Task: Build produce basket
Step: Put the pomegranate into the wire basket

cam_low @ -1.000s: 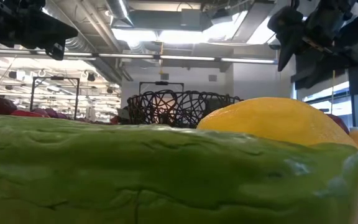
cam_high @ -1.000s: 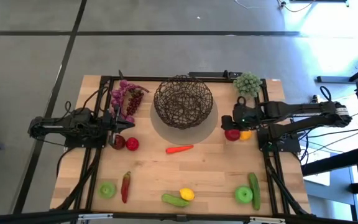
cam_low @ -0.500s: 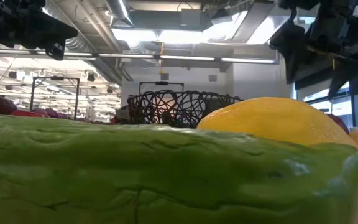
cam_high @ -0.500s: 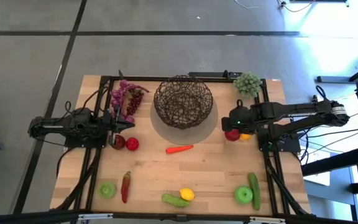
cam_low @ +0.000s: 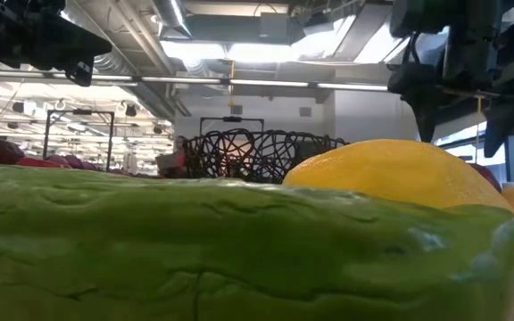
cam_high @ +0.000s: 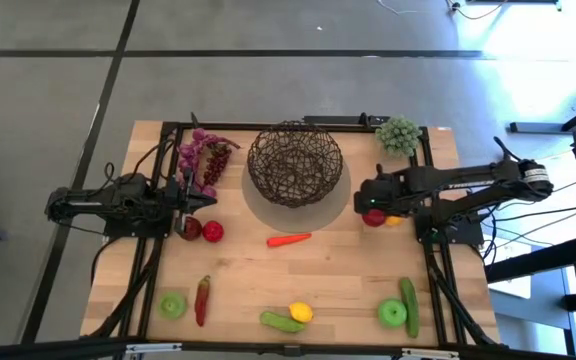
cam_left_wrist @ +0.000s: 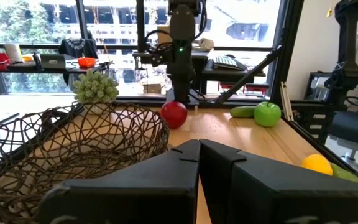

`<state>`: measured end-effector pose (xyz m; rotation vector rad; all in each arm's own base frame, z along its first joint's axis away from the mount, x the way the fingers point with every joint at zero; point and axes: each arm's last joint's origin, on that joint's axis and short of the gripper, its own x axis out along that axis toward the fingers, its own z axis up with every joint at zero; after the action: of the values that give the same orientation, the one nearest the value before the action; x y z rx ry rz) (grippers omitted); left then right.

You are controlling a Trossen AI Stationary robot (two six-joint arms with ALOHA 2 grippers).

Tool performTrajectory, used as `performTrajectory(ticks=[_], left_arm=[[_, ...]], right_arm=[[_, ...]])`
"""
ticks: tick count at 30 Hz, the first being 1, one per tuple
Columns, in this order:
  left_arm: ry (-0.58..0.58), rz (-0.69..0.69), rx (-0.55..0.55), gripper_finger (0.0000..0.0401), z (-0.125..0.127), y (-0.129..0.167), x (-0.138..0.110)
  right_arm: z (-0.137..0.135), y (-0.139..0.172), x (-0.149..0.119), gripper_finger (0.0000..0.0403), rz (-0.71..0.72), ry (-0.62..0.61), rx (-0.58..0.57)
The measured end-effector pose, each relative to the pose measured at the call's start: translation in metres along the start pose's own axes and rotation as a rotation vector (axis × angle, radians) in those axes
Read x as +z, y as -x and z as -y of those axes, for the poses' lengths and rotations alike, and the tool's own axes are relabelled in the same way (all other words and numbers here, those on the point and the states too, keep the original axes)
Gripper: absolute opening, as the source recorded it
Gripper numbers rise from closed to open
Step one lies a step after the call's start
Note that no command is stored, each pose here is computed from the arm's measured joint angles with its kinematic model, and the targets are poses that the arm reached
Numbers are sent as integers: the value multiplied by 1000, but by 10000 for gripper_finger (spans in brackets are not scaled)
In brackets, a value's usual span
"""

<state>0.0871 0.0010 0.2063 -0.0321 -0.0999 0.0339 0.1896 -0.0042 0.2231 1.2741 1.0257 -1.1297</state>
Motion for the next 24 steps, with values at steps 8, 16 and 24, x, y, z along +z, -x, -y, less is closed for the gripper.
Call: performTrajectory(ticks=[8, 16, 24], left_arm=[[0, 0, 0, 0, 0, 0, 0], [0, 0, 0, 0, 0, 0, 0], [0, 0, 0, 0, 0, 0, 0]], right_arm=[[-5, -12, 5, 396, 7, 1, -66], [-10, -15, 7, 396, 28, 30, -38], [-9, -14, 7, 396, 31, -28, -42]])
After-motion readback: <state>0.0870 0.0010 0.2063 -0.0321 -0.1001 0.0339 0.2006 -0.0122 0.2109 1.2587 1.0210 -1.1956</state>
